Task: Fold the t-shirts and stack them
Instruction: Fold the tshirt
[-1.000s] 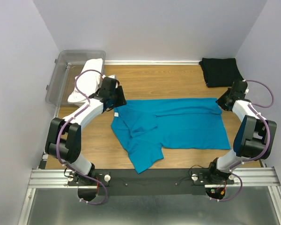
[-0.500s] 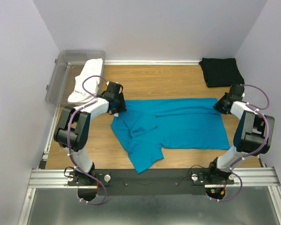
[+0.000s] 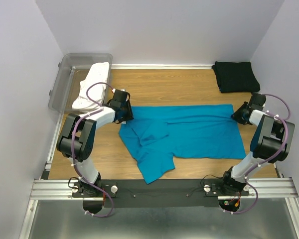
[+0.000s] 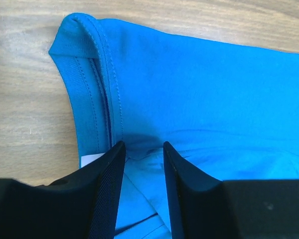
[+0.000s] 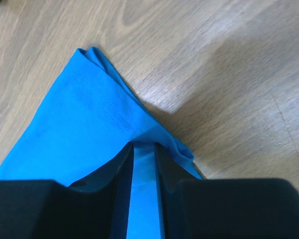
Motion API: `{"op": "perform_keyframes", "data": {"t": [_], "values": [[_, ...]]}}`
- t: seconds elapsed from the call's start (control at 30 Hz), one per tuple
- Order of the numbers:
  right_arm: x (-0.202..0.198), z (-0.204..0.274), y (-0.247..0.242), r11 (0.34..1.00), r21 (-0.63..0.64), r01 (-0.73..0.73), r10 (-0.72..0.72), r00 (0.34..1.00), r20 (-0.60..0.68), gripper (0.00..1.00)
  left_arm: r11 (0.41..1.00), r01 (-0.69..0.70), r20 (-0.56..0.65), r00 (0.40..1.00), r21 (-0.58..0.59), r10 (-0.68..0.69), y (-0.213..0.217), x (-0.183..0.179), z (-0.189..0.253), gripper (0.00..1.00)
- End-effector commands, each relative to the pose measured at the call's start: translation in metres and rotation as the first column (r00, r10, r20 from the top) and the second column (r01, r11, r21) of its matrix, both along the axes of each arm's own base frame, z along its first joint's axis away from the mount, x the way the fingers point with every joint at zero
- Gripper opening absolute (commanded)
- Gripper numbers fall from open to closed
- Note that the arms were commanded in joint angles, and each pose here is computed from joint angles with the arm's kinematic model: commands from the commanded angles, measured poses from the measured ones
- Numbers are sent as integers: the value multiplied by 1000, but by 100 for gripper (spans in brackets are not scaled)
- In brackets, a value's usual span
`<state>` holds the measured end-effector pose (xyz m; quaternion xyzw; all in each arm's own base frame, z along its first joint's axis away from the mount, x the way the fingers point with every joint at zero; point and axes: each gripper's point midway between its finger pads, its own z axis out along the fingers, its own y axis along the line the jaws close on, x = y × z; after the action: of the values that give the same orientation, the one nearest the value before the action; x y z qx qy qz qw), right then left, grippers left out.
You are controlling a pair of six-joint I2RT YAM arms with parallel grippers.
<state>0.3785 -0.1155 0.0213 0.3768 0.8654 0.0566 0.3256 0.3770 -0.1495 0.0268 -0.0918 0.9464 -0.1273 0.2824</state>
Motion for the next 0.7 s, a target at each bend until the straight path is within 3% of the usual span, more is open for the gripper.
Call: {"op": "perform_keyframes", "data": {"t": [0.0, 0.13, 0.27, 0.37, 0.5, 0.67], "values": [[-3, 7, 1, 998, -13, -54, 54, 998, 18, 34, 998, 8, -75, 997, 67, -3, 18, -26, -10, 52], [4, 28, 25, 993, -1, -115, 115, 991, 65, 39, 998, 49, -8, 999, 50, -49, 3, -16, 22, 65], [5, 52, 63, 979, 24, -202, 199, 974, 111, 50, 998, 67, 53, 996, 9, -67, -10, -17, 56, 74], [1, 71, 103, 952, 64, -300, 287, 945, 158, 52, 997, 71, 88, 994, -8, -70, -13, -30, 75, 75], [-18, 86, 188, 857, 113, -503, 477, 856, 199, 52, 995, 96, 78, 992, -29, -94, -17, -65, 79, 74], [-56, 81, 276, 737, 221, -638, 605, 770, 203, 51, 981, 138, -54, 988, -135, -146, -36, -124, 52, 66]]}}
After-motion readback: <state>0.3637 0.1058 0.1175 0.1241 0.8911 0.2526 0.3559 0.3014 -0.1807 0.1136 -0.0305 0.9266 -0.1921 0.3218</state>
